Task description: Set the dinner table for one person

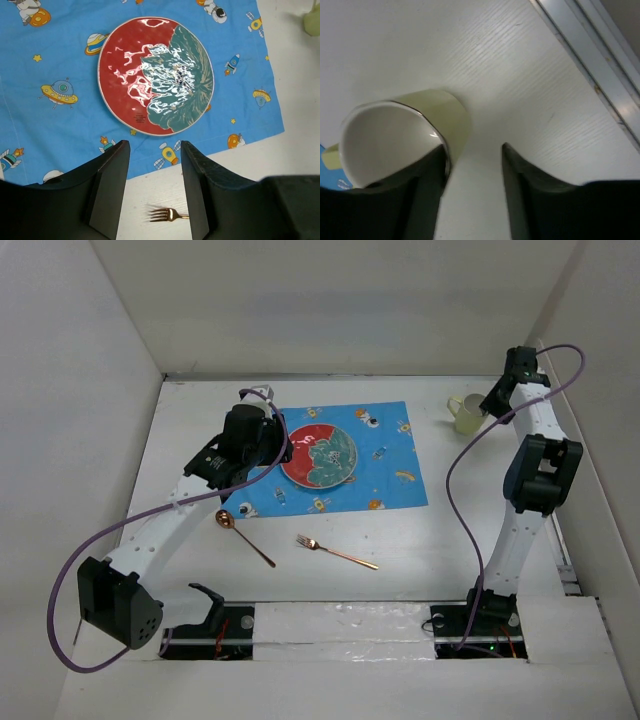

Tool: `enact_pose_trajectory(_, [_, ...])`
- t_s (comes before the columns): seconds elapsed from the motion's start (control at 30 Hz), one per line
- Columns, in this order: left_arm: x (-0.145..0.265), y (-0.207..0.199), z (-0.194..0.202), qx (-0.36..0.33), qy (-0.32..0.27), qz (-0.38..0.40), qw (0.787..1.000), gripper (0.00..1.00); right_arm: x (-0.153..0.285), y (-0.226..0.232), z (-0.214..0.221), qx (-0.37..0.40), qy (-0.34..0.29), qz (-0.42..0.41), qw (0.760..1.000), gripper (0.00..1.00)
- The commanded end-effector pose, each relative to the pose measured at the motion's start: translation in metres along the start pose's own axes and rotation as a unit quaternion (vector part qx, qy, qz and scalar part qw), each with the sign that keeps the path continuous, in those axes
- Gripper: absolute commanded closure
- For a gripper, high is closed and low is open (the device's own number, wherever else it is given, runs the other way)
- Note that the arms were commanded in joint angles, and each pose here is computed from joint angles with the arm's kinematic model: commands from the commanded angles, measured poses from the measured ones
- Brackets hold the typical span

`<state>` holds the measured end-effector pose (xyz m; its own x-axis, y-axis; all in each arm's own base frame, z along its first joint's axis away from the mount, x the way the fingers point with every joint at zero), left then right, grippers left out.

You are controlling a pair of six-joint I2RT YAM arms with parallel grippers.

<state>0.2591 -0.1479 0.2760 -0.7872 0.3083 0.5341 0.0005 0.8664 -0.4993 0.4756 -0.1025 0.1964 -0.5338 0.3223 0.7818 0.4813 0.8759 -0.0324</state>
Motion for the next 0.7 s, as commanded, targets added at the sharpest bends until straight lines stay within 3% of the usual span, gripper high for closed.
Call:
enact_pose_trajectory(0.0, [-0.001, -0.001, -0.005, -0.008, -0.020, 0.013, 1.000, 0.58, 0.014, 0.005, -0.009, 0.007, -0.019, -0.002, 1.000, 0.54])
enact_pose_trajectory(0.07, [-0.001, -0.002, -0.006, -0.009, -0.021, 0.013, 1.000, 0.58, 0.011, 0.012, -0.008, 0.009, -0.019, -0.016, 1.000, 0.66])
enact_pose_trajectory(0.1, [-0.003, -0.002, -0.006, -0.009, -0.020, 0.013, 1.000, 0.58, 0.009, 0.013, -0.007, 0.008, -0.017, -0.016, 1.000, 0.95])
enact_pose_trajectory(0.13, [-0.003, -0.003, -0.007, -0.010, -0.020, 0.013, 1.000, 0.58, 0.011, 0.012, -0.007, 0.003, -0.016, -0.013, 1.000, 1.00])
enact_pose_trajectory(0.23, [-0.003, -0.004, -0.008, -0.010, -0.020, 0.009, 1.000, 0.58, 0.030, 0.014, -0.020, 0.007, -0.063, -0.011, 0.998, 1.00])
enact_pose_trajectory(0.37, [-0.002, -0.006, -0.011, -0.010, -0.023, 0.012, 1.000, 0.58, 0.078, 0.044, -0.045, 0.033, -0.135, -0.072, 0.988, 1.00])
enact_pose_trajectory(0.47, [-0.001, -0.008, -0.014, -0.010, -0.026, 0.017, 0.999, 0.58, 0.098, 0.070, -0.053, 0.064, -0.142, -0.111, 0.982, 1.00])
enact_pose_trajectory(0.5, [0.000, -0.011, -0.016, -0.008, -0.028, 0.022, 0.999, 0.58, 0.105, 0.104, -0.045, 0.098, -0.129, -0.151, 0.975, 1.00])
enact_pose_trajectory(0.67, [0.003, -0.011, -0.016, -0.008, -0.027, 0.022, 0.999, 0.58, 0.104, 0.143, -0.028, 0.133, -0.110, -0.184, 0.968, 1.00])
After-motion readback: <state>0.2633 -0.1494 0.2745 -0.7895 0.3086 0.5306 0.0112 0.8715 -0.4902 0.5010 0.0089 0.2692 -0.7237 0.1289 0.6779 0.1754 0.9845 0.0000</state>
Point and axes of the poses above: each gripper's point midway between its finger pads, its own x axis back along the fingers, its own y axis along the line the jaws close on, z = x × y, the point moved 9 cm from there along x, back along the fingers, and after that the axes turned 15 degrees about x, right-handed, at the moved point
